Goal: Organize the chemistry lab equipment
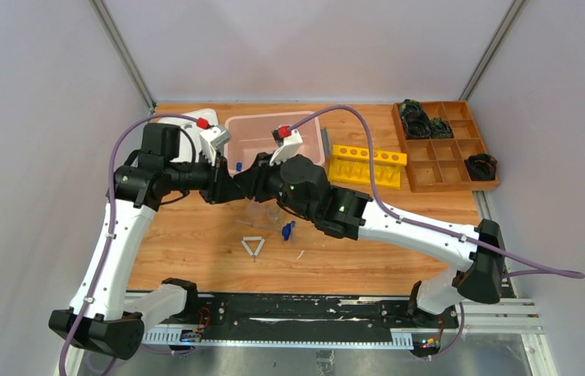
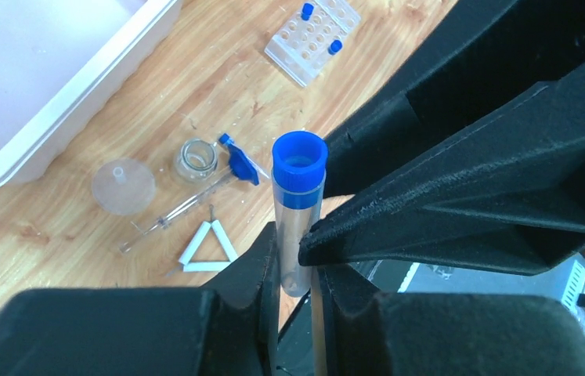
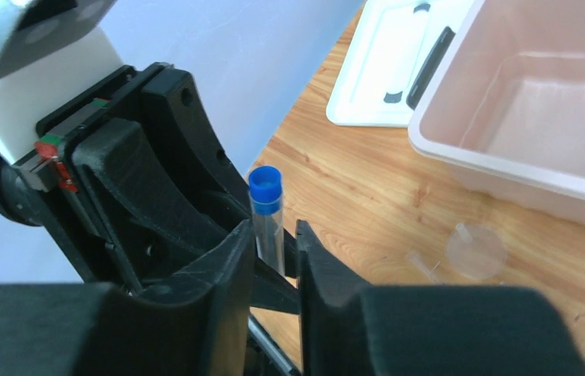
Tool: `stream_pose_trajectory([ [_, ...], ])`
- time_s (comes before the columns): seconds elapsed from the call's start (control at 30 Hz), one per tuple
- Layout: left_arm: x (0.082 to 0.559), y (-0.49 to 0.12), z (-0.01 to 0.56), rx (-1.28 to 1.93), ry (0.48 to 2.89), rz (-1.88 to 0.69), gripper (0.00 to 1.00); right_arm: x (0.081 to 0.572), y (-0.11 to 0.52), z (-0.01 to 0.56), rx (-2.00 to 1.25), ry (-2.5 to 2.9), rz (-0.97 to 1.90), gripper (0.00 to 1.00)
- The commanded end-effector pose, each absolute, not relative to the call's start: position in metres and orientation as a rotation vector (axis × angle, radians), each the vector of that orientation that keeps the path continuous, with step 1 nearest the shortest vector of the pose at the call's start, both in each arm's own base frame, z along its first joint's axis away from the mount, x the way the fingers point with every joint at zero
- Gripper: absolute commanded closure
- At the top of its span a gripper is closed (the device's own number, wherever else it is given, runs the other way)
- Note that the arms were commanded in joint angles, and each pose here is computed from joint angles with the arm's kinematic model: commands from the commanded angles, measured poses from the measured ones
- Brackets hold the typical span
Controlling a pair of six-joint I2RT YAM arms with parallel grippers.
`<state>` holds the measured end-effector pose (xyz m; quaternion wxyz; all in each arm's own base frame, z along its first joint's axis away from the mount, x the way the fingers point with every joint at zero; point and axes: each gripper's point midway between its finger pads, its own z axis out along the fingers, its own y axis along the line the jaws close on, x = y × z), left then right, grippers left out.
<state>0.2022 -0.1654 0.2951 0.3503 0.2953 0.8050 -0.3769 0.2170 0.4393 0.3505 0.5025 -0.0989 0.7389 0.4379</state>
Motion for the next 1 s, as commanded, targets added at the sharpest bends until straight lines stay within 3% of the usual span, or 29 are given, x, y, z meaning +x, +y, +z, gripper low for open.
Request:
stream_pose_trajectory([
  [0.0,0.202,-0.163,0.293,0.794,2.069,-0.939,1.0,0.225,0.426,0.347,-0.191,1.837,0.975,0.64],
  [0.17,0.197,-0.163,0.291,0.84,2.037,-0.934,1.0,0.229,0.426,0.346,-0.22,1.919,0.993,0.53],
  [0.53,0.192,-0.164,0.299,0.87,1.99,-0.935,1.0,0.227,0.447,0.35,-0.369,1.993,1.039,0.55],
  [0.63,0.191,-0.164,0.3,0.871,1.987,-0.931,1.0,0.228,0.448,0.347,-0.379,2.007,1.033,0.66],
  [0.77,0.192,-0.163,0.301,0.871,1.984,-0.924,1.0,0.231,0.437,0.348,-0.363,2.013,1.014,0.97],
  [0.8,0.193,-0.163,0.301,0.866,1.988,-0.919,0.89,0.232,0.433,0.35,-0.358,2.009,1.004,1.0],
  [0.9,0.197,-0.161,0.3,0.834,2.015,-0.902,0.12,0.238,0.405,0.351,-0.345,2.003,0.931,1.0],
  [0.93,0.199,-0.159,0.3,0.819,2.024,-0.887,0.02,0.241,0.391,0.351,-0.331,1.999,0.892,1.0],
  [0.97,0.201,-0.157,0.3,0.804,2.035,-0.866,0.0,0.245,0.376,0.349,-0.323,1.996,0.849,1.0],
])
